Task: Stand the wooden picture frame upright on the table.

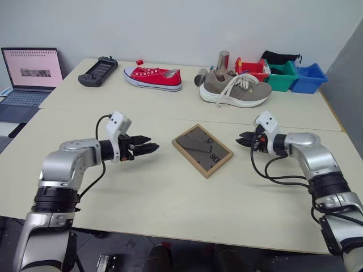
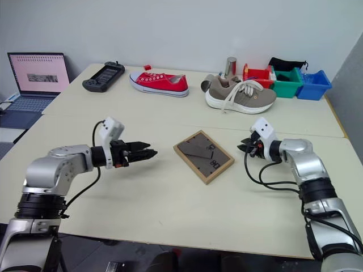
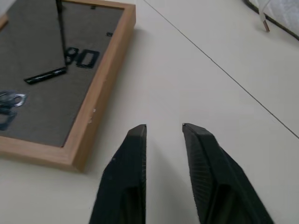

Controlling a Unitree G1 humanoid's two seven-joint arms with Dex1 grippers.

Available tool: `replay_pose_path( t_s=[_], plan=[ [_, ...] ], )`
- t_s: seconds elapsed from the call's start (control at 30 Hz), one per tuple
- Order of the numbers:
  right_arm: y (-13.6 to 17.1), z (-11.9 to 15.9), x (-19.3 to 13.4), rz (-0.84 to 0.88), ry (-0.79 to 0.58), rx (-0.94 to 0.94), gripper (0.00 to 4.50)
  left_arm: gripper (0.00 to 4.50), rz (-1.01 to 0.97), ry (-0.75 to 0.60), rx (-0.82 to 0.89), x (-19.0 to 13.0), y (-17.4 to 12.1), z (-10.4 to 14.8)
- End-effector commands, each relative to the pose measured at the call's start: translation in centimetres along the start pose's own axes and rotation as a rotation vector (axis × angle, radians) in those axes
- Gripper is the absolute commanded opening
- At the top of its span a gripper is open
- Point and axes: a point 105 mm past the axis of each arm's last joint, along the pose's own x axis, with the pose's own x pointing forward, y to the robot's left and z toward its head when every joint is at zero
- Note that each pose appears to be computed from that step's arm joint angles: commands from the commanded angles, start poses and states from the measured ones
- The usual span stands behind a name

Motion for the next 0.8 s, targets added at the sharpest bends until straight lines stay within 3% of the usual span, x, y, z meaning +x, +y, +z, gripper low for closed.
replay_pose_path(
  t_s=[0.03, 0.23, 0.3, 0.8],
  plan=[
    [-0.2, 1.3, 0.7, -0.002, -0.03, -0.057, 0.12, 1.84, 0.0, -0.024, 0.066, 0.9, -0.7, 0.7],
    [1.1, 1.0, 1.6, 0.059, -0.026, -0.075, 0.0, 0.33, 0.012, -0.037, 0.075, 2.9, -0.6, 0.3],
    [1.5, 0.7, 1.6, 0.076, -0.016, -0.084, 0.0, 0.04, 0.013, -0.042, 0.074, 3.5, -0.4, 0.2],
    [8.2, 1.4, 0.5, 0.343, -0.028, -0.107, 0.0, 0.04, -0.018, -0.007, 0.099, 8.4, -0.1, 0.1]
  ],
)
